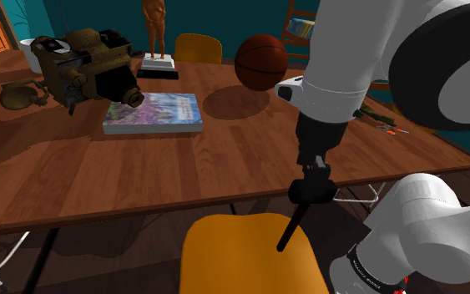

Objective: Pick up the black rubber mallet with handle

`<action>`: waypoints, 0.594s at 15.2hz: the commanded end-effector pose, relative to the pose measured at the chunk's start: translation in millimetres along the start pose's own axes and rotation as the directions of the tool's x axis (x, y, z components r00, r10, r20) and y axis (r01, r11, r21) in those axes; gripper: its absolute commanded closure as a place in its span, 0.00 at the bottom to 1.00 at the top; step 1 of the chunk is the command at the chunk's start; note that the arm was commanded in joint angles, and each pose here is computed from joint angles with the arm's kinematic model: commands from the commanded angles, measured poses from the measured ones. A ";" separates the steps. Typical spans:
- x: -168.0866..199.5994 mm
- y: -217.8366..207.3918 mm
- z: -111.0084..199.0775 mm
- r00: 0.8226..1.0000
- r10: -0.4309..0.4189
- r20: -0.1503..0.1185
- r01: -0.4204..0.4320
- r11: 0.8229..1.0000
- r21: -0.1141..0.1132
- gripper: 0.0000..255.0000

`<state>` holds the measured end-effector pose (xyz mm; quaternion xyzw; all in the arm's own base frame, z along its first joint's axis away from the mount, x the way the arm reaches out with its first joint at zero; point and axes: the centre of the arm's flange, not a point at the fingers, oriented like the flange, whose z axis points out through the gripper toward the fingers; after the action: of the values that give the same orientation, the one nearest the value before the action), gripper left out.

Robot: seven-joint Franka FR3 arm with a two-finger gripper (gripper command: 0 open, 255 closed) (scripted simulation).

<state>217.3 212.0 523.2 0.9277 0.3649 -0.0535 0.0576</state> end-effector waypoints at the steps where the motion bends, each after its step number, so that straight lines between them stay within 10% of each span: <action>1: 2.1 -2.0 11.1 1.000 -0.004 0.001 0.004 1.000 0.000 0.00; 6: 4.7 -3.3 29.8 1.000 -0.004 0.001 0.004 1.000 0.000 0.00; 7: 4.6 -3.2 30.4 1.000 -0.004 0.001 0.004 1.000 0.000 1.00; 9: 4.6 -3.3 29.8 1.000 -0.004 0.001 0.004 1.000 0.000 1.00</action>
<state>216.7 213.3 493.5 0.9269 0.3669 -0.0534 0.0576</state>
